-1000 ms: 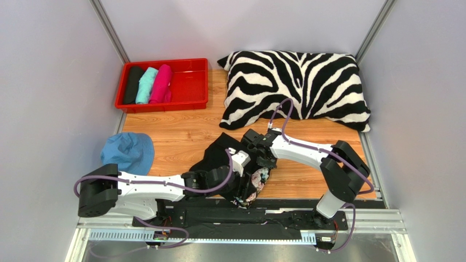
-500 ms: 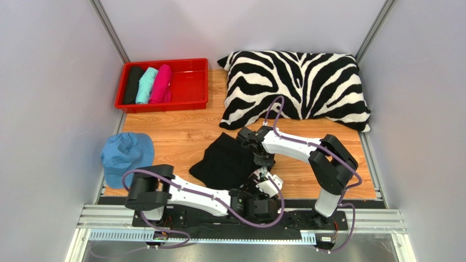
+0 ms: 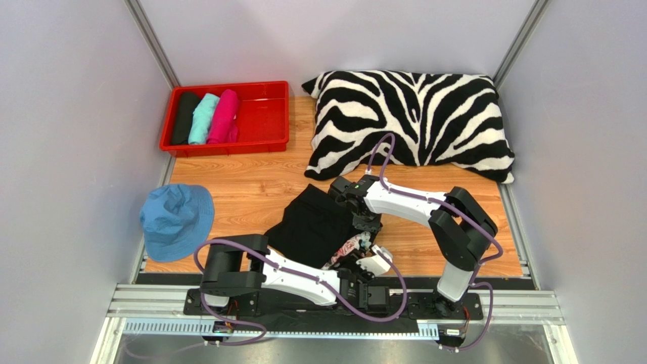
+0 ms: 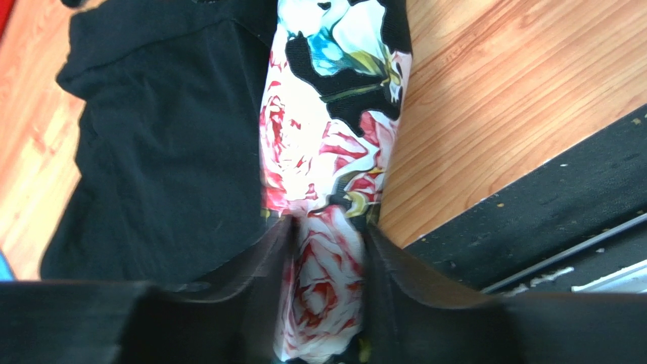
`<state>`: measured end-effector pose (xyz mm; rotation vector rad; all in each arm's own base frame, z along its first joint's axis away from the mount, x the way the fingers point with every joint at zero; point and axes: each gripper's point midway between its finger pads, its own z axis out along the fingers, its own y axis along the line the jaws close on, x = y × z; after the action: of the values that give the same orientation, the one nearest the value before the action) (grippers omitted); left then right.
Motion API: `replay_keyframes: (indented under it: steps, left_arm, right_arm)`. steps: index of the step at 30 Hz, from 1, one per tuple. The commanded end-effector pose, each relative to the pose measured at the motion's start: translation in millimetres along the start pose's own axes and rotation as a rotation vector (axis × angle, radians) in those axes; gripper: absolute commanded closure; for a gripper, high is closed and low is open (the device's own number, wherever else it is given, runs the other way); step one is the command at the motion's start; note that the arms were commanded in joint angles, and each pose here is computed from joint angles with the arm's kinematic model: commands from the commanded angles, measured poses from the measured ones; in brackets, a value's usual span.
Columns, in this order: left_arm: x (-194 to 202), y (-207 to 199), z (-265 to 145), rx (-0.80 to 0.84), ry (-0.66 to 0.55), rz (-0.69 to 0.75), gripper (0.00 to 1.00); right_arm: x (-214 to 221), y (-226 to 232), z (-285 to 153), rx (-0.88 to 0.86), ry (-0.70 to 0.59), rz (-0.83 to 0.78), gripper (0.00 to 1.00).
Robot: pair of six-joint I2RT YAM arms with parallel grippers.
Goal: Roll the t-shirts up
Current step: Roll the T-shirt to the center of the board.
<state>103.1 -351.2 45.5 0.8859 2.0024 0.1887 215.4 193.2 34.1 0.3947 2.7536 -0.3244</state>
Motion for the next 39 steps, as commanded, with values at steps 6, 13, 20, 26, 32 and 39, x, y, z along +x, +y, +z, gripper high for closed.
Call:
replay_keyframes:
  steps: [6,13,20,26,32,39]
  left_arm:
    - [-7,15,0,0.028,0.0,-0.078,0.99]
    - [2,2,2,0.285,0.032,-0.251,1.0]
    - [1,-1,-3,0.575,0.101,-0.499,1.0]
    - [9,3,-4,0.737,0.166,-0.702,1.0]
    - [13,3,-2,0.85,0.222,-0.861,1.0]
    - [17,2,-2,0.892,0.255,-0.92,1.0]
  right_arm:
    - [-9,3,-12,-0.112,-0.052,0.062,0.41]
    - [-38,-5,-48,-0.271,-0.203,0.147,0.16]
    - [-41,-18,-65,-0.407,-0.277,0.237,0.18]
    - [-27,-10,-61,-0.489,-0.276,0.262,0.19]
    - [-15,2,-51,-0.531,-0.281,0.265,0.21]
    - [-15,13,-39,-0.51,-0.286,0.257,0.22]
